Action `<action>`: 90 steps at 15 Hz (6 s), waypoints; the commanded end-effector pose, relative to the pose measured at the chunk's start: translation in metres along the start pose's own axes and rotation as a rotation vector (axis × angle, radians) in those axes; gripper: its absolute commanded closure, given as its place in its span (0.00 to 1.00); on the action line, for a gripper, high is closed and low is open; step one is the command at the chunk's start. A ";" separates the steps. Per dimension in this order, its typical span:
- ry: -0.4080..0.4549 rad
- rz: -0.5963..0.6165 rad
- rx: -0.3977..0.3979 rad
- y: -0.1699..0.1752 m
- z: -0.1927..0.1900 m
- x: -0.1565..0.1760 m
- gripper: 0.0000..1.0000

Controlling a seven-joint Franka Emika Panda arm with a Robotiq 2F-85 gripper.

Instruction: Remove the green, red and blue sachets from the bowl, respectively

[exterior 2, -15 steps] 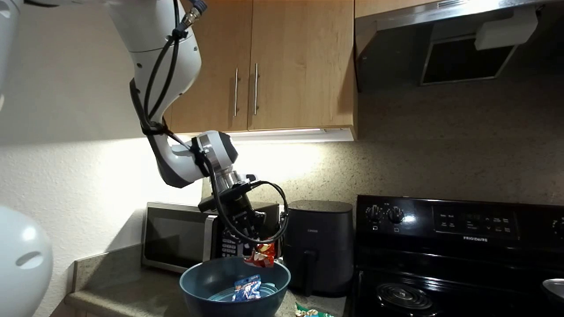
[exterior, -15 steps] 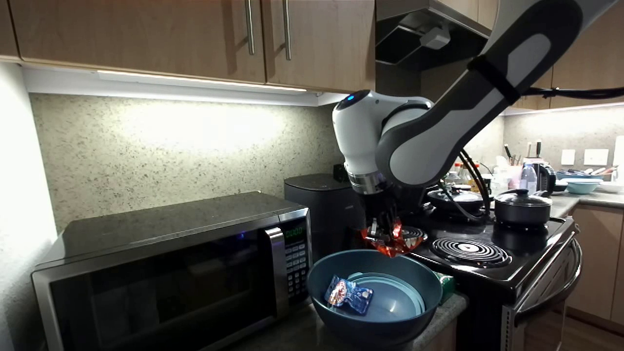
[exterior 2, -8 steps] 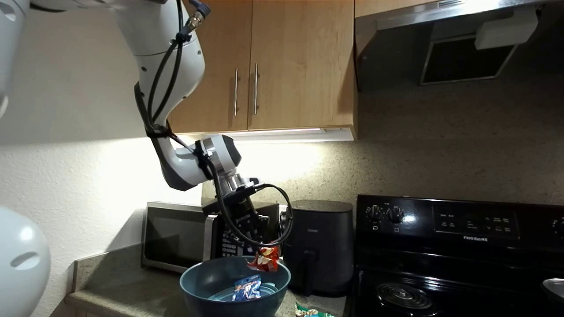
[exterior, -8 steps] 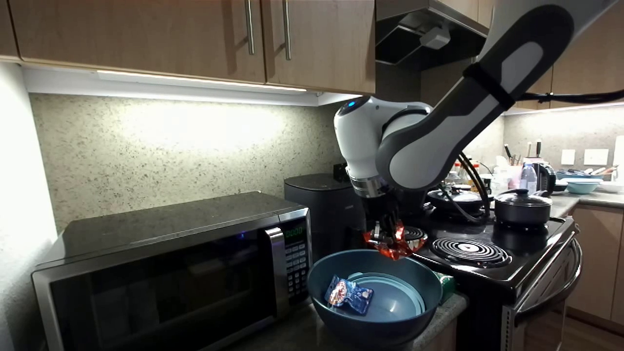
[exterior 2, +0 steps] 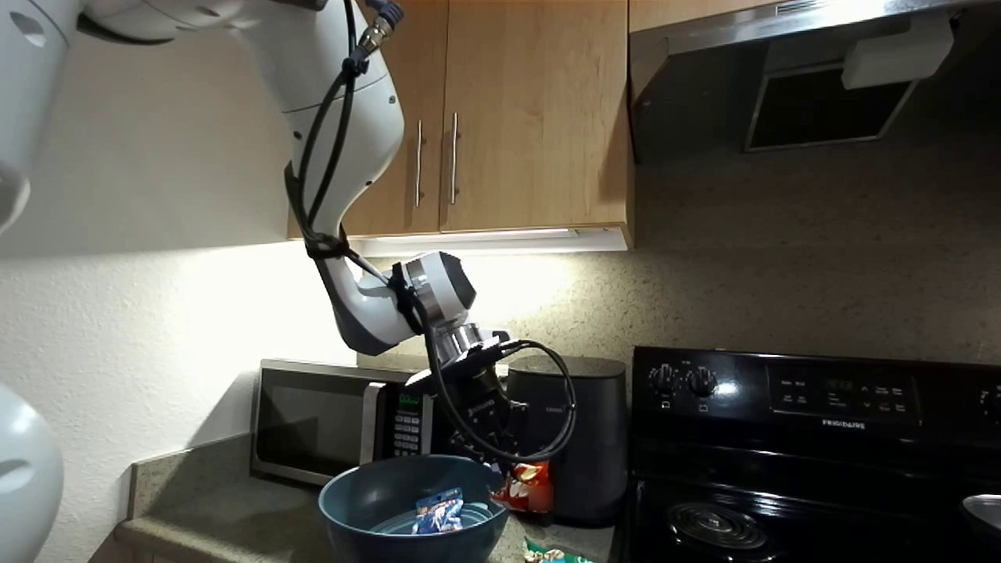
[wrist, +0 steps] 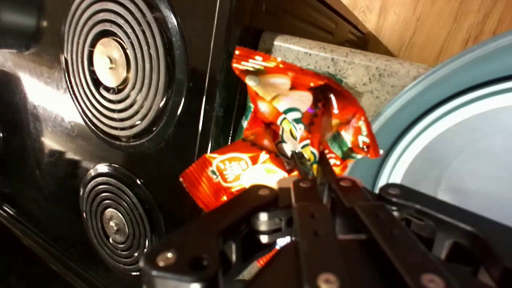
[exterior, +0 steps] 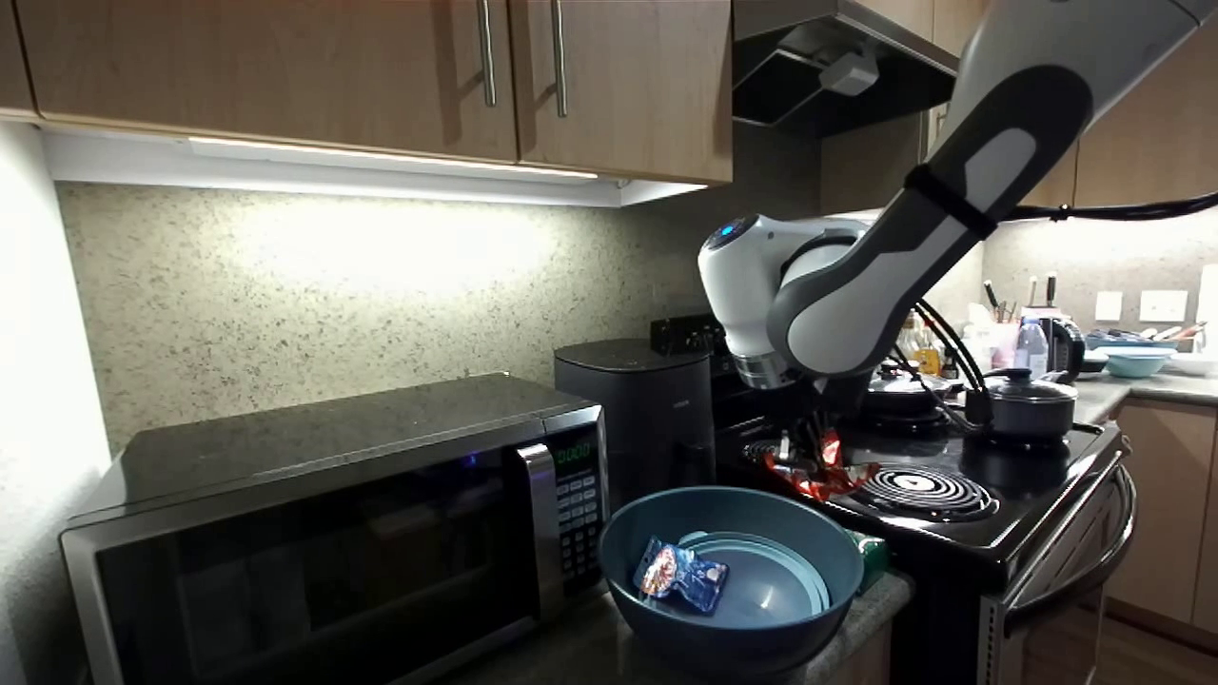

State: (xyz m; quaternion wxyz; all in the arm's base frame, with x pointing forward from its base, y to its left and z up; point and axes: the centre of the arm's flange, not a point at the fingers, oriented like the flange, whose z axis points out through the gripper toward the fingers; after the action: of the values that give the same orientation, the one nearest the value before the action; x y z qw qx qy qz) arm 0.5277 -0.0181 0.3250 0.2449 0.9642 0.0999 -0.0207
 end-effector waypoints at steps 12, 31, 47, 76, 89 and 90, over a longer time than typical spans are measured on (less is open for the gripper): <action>-0.074 0.124 0.031 0.022 0.102 0.023 0.99; -0.012 0.346 -0.073 0.033 0.052 0.048 0.00; 0.128 0.092 -0.042 -0.109 -0.054 0.066 0.00; 0.026 -0.088 0.184 -0.122 0.031 0.101 0.93; 0.022 0.245 -0.053 -0.023 -0.028 0.051 1.00; 0.013 0.266 -0.074 -0.018 -0.032 0.044 1.00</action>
State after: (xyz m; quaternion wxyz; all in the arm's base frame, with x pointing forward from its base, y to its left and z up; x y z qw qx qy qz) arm 0.5981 0.0227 0.3170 0.2498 0.9681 0.0016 0.0192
